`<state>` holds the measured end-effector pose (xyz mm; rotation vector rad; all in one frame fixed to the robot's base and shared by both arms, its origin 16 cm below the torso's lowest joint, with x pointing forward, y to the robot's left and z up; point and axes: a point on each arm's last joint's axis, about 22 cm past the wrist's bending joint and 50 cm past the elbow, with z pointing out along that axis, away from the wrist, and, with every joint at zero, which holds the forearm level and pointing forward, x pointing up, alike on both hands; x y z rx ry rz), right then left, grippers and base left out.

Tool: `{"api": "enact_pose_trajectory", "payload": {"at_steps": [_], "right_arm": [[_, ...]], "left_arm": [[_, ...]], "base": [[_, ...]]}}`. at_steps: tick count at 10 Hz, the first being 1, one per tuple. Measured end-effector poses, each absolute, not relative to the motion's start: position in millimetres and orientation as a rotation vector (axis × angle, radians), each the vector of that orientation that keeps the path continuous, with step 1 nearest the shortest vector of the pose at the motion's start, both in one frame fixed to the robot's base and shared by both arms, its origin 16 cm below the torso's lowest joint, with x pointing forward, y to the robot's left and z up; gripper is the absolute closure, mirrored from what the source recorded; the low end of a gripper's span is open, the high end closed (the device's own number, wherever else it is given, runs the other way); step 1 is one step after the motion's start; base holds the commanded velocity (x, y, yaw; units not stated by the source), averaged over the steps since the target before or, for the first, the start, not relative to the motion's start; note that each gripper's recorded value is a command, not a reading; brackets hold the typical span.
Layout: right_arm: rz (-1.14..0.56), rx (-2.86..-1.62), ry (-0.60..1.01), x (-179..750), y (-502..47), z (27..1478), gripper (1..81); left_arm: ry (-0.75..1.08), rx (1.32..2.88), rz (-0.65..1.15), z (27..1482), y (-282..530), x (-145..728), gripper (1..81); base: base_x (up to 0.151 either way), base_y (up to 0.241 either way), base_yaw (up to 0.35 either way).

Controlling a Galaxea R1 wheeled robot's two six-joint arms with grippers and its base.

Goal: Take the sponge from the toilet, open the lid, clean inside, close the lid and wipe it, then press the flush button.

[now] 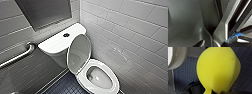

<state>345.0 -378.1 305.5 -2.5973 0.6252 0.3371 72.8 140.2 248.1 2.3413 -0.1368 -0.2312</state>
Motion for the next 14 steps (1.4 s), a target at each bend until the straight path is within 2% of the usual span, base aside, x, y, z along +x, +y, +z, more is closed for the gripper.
{"api": "enact_pose_trajectory", "payload": {"at_steps": [4, 8, 10, 12, 14], "right_arm": [[0.455, -2.657, 0.709, 233, -408, 290, 81.1], [0.496, -2.652, 0.718, 135, -392, 306, 81.1], [0.445, -2.664, 0.727, 97, -392, 311, 81.1], [0.325, -2.650, 0.742, 85, -384, 314, 81.1], [0.296, -2.659, 0.748, 67, -384, 312, 81.1]], "left_arm": [[-0.166, 2.310, -0.127, 274, 156, 150, 1.0], [-0.135, 2.265, -0.102, 336, 161, 193, 1.0], [-0.153, 2.273, -0.020, 346, 167, 241, 1.0], [-0.181, 2.271, 0.067, 361, 169, 293, 1.0], [-0.162, 2.262, 0.125, 370, 165, 340, 1.0]], "base": [[0.000, 0.000, 0.000], [0.000, 0.000, 0.000], [0.000, 0.000, 0.000], [0.000, 0.000, 0.000], [0.000, 0.000, 0.000]]}}
